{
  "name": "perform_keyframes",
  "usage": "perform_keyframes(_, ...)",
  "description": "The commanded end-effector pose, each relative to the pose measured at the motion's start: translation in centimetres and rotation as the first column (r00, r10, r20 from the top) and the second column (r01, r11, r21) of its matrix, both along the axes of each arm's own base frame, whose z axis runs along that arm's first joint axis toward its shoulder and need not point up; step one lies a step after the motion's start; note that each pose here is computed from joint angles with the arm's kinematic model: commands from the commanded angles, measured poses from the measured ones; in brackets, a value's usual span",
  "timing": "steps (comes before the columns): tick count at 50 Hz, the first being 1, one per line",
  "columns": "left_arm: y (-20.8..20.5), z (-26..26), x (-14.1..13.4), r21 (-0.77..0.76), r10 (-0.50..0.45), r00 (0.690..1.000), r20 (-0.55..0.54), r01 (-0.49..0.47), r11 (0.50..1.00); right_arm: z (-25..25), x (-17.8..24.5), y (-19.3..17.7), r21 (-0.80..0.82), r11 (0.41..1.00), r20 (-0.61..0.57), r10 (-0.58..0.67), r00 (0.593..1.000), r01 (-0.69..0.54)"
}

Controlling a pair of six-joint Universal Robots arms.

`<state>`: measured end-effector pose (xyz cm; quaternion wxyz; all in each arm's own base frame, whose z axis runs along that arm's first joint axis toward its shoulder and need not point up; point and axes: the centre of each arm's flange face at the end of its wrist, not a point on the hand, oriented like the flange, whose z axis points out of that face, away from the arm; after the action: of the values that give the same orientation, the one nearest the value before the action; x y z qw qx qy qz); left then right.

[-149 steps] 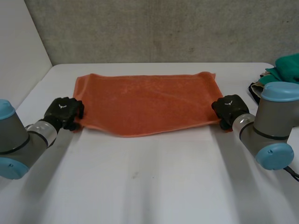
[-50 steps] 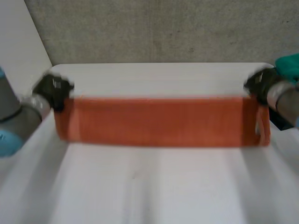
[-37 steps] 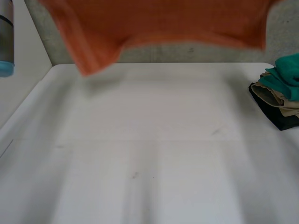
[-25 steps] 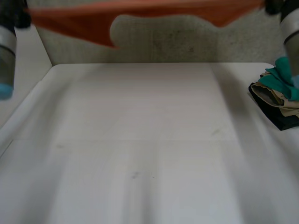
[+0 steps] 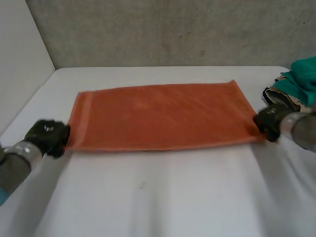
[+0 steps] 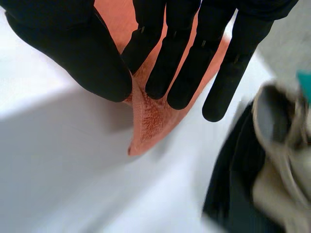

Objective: Fold the laundry.

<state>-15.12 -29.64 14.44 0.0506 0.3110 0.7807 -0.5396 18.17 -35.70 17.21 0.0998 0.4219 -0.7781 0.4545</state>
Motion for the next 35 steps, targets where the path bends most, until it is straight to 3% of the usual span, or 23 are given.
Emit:
perform_keyframes(1,7.5,2.6,1.1,0.306,-0.104,0.985,0.135,0.059,0.950,3.9,-4.0,5.2,0.244,0.969,-0.203,0.096,0.975,-0.044)
perform_keyframes(3,8.1,3.0,1.1,0.328,-0.137,0.980,0.143,0.083,0.941,3.9,-3.9,5.1,0.236,0.968,-0.207,0.132,0.969,-0.081)
perform_keyframes(7,6.0,3.5,0.3,0.222,-0.187,0.971,0.150,0.151,0.963,3.1,-2.4,3.5,0.130,0.985,-0.151,0.132,0.980,-0.113)
perform_keyframes(17,-1.4,3.8,-2.9,-0.017,-0.123,0.990,0.072,0.124,0.992,0.1,0.0,-1.8,-0.190,0.981,-0.025,0.041,0.999,-0.045)
perform_keyframes(22,-5.0,3.5,-4.9,-0.121,-0.091,0.993,0.070,0.099,0.988,-1.0,0.6,-3.8,-0.312,0.950,-0.023,0.029,0.999,-0.035)
perform_keyframes(30,-10.0,2.9,-6.2,-0.217,0.032,0.991,0.130,-0.003,0.976,-2.1,2.8,-7.9,-0.526,0.848,0.009,0.080,0.997,-0.064)
perform_keyframes(35,-11.4,2.8,-7.6,-0.259,0.018,0.991,0.134,0.018,0.966,-2.8,3.7,-9.5,-0.556,0.829,0.009,0.081,0.997,-0.062)
